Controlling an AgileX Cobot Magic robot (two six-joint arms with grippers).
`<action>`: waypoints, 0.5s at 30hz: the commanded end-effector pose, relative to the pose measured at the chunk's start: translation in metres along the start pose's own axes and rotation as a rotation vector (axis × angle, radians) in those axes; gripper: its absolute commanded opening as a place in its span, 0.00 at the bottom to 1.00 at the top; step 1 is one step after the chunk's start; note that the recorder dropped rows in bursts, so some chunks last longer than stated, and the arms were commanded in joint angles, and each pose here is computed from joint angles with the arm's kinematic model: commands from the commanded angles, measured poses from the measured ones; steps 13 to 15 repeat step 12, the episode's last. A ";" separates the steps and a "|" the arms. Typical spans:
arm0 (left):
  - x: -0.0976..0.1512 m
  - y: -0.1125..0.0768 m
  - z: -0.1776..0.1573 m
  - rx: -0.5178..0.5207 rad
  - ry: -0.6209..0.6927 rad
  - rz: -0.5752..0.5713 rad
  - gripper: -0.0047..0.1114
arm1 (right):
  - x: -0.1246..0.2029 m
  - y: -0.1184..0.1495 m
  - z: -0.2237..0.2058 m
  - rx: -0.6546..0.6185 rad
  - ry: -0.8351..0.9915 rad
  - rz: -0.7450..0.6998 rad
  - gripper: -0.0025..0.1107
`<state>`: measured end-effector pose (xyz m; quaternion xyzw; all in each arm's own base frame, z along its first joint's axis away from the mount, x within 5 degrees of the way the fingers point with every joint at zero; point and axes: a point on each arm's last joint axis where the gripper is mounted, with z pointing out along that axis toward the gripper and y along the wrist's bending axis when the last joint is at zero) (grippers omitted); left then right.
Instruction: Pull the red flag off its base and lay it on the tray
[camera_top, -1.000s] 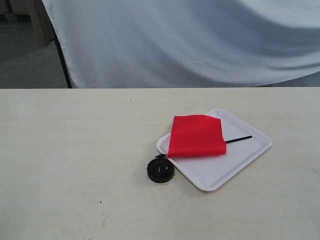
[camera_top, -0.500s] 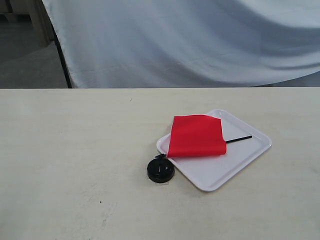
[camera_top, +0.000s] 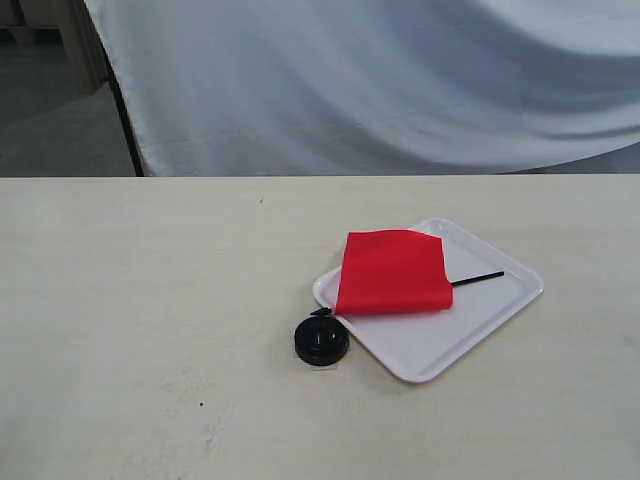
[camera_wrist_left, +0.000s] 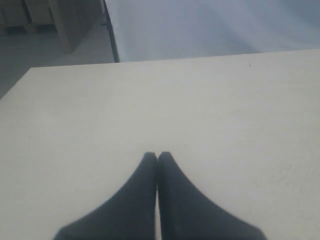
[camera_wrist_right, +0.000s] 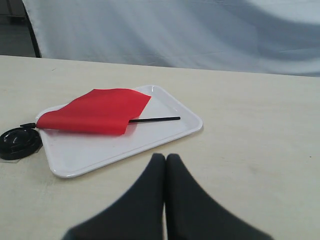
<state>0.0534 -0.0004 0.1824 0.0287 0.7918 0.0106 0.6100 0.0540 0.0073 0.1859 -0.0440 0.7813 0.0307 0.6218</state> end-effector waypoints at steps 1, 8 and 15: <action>0.000 0.000 0.000 -0.001 -0.003 -0.004 0.04 | 0.001 0.000 0.000 0.001 -0.002 -0.014 0.02; 0.000 0.000 0.000 -0.001 -0.003 -0.004 0.04 | 0.001 0.000 0.000 0.001 -0.003 -0.003 0.02; 0.000 0.000 0.000 -0.001 -0.003 -0.004 0.04 | 0.001 0.000 0.000 0.001 -0.001 -0.002 0.02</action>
